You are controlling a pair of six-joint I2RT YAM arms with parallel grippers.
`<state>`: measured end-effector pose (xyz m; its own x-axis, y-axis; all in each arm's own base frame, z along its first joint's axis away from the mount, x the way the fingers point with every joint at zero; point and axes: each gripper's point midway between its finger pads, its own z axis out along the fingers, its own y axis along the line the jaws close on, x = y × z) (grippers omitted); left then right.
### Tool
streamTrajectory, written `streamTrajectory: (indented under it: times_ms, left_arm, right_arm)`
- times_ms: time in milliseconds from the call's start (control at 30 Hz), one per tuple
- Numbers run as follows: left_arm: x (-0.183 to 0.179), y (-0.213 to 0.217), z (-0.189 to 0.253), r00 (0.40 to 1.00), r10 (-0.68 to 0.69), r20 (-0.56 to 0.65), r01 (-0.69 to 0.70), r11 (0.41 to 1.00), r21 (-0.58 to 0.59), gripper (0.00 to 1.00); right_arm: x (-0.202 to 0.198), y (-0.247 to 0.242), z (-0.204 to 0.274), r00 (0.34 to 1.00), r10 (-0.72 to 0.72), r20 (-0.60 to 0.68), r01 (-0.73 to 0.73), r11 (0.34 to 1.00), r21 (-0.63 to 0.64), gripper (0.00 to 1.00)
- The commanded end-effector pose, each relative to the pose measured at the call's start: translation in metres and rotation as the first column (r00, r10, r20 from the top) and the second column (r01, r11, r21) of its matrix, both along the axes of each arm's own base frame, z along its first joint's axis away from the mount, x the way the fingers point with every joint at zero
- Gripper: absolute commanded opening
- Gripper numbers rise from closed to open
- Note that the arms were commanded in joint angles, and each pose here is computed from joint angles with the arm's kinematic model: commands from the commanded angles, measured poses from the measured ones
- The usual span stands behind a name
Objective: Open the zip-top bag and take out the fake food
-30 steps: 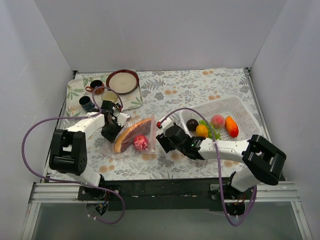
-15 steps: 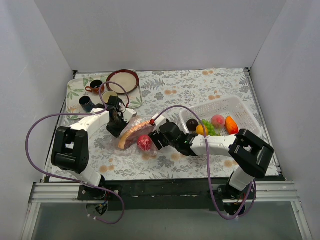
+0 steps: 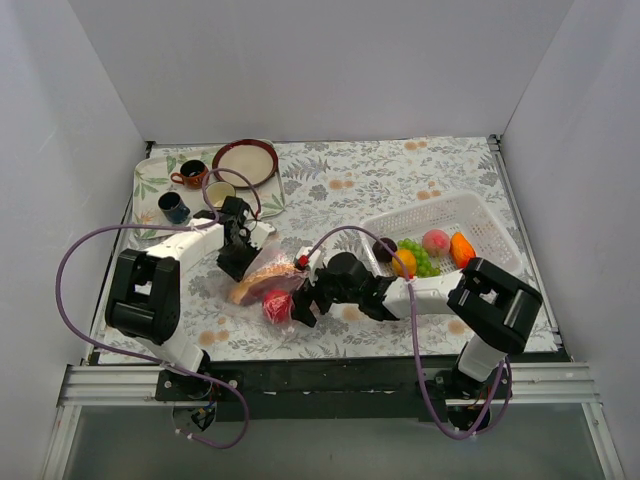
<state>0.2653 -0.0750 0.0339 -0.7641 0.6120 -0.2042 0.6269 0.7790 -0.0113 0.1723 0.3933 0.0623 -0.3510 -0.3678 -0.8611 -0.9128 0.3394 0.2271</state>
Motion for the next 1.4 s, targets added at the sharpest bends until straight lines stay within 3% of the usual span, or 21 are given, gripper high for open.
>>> streamTrajectory:
  times_ms: [0, 200, 400, 500, 633, 733, 767, 800, 833, 900, 967, 1100, 1200, 1367]
  left_arm:
    - [-0.019, -0.008, -0.007, 0.999, 0.018, -0.039, -0.020, 0.999, -0.036, 0.00]
    - [-0.032, -0.014, -0.012, 0.997, 0.008, -0.073, -0.012, 0.998, -0.057, 0.00]
    - [-0.033, -0.005, -0.014, 0.998, 0.020, -0.059, -0.020, 1.000, -0.008, 0.00]
    - [-0.018, 0.007, -0.002, 0.997, 0.074, 0.002, -0.074, 0.995, 0.062, 0.00]
    - [0.011, -0.001, 0.036, 0.992, 0.095, 0.082, -0.097, 0.995, 0.026, 0.01]
    - [0.012, -0.001, 0.048, 0.992, 0.095, 0.079, -0.097, 0.995, 0.028, 0.25]
    - [0.012, -0.002, 0.053, 0.992, 0.095, 0.085, -0.097, 0.995, 0.023, 0.37]
    - [0.013, 0.004, 0.060, 0.989, 0.096, 0.113, -0.102, 0.994, 0.046, 0.58]
    - [0.014, 0.006, 0.064, 0.987, 0.090, 0.131, -0.098, 0.994, 0.054, 0.66]
    - [0.014, 0.007, 0.078, 0.984, 0.082, 0.156, -0.089, 0.995, 0.044, 0.71]
    - [0.017, 0.001, 0.098, 0.982, 0.068, 0.175, -0.071, 0.997, 0.013, 0.72]
    - [-0.014, -0.021, 0.114, 0.998, 0.008, 0.056, -0.002, 0.993, -0.116, 0.69]
    - [-0.045, -0.036, 0.105, 0.996, -0.068, -0.054, 0.056, 0.977, -0.205, 0.60]
    - [-0.071, -0.050, 0.076, 0.980, -0.162, -0.115, 0.128, 0.957, -0.259, 0.51]
  right_arm:
    - [-0.007, 0.010, 0.007, 0.999, 0.038, -0.016, -0.036, 0.997, 0.069, 0.99]
    - [0.006, 0.005, 0.005, 0.992, -0.054, 0.112, 0.054, 0.999, 0.000, 0.99]
    - [0.023, -0.027, -0.014, 0.968, -0.225, 0.111, 0.243, 0.950, -0.194, 0.99]
    - [0.024, -0.037, -0.005, 0.951, -0.290, 0.107, 0.305, 0.935, -0.182, 0.95]
    - [0.021, -0.041, 0.000, 0.949, -0.299, 0.098, 0.311, 0.938, -0.151, 0.89]
    - [0.017, -0.036, -0.003, 0.958, -0.277, 0.080, 0.286, 0.947, -0.148, 0.86]
    - [0.017, -0.033, -0.002, 0.960, -0.269, 0.074, 0.277, 0.951, -0.135, 0.86]
    - [0.015, -0.031, -0.003, 0.963, -0.262, 0.067, 0.269, 0.954, -0.130, 0.85]
    - [0.013, -0.029, -0.005, 0.966, -0.252, 0.056, 0.257, 0.958, -0.129, 0.84]
    - [0.011, -0.027, -0.008, 0.969, -0.245, 0.043, 0.248, 0.961, -0.124, 0.83]
    - [0.010, -0.028, -0.013, 0.968, -0.247, 0.035, 0.249, 0.959, -0.132, 0.83]
    - [0.010, -0.028, -0.017, 0.968, -0.247, 0.036, 0.250, 0.959, -0.135, 0.82]
    - [0.011, -0.027, -0.019, 0.968, -0.247, 0.037, 0.250, 0.958, -0.142, 0.80]
    - [0.013, -0.027, -0.022, 0.966, -0.253, 0.042, 0.257, 0.955, -0.149, 0.78]
